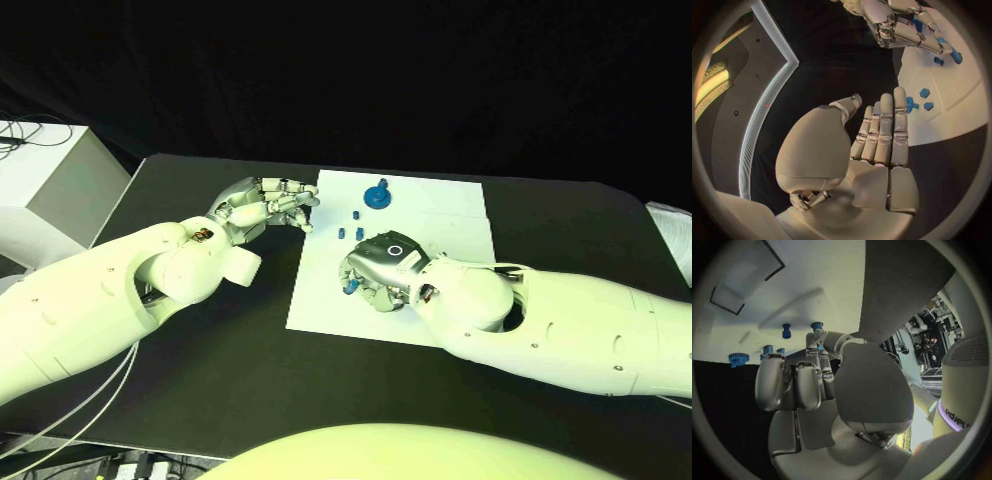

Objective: Assemble the parts on the task board

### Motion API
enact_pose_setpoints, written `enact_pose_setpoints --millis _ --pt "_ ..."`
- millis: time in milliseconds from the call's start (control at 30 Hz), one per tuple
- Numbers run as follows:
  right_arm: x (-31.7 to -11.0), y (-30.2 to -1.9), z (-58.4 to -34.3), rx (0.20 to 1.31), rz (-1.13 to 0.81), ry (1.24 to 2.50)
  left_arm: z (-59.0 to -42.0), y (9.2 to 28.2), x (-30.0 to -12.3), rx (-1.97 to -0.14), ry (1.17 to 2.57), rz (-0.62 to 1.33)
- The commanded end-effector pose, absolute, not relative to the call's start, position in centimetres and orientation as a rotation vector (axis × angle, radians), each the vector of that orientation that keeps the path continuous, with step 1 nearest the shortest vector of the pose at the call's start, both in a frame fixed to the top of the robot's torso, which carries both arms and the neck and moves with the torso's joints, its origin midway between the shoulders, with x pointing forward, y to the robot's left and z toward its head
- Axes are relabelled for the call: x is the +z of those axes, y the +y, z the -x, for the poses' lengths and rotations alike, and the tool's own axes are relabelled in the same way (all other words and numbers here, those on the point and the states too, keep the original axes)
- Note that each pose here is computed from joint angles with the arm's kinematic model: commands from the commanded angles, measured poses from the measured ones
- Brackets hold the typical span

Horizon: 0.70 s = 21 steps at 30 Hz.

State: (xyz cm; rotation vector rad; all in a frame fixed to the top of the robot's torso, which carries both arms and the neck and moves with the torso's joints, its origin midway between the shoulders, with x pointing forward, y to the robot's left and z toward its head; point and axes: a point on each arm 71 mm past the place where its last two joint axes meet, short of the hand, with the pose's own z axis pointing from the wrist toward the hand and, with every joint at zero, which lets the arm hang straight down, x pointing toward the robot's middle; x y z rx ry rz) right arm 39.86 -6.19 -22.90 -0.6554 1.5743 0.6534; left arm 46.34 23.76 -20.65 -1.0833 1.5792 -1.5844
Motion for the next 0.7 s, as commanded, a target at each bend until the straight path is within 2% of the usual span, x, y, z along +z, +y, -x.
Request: enact_pose_setpoints --millis 33,700 --pt "-23.24 -6.18 -39.92 0.63 0.686 1.599 -46.26 23.57 -20.57 -1.605 1.585 1.068" --pt "-23.38 -5.76 -40.12 0.672 0.646 1.589 -46.24 23.62 -20.56 -1.603 1.585 1.069"
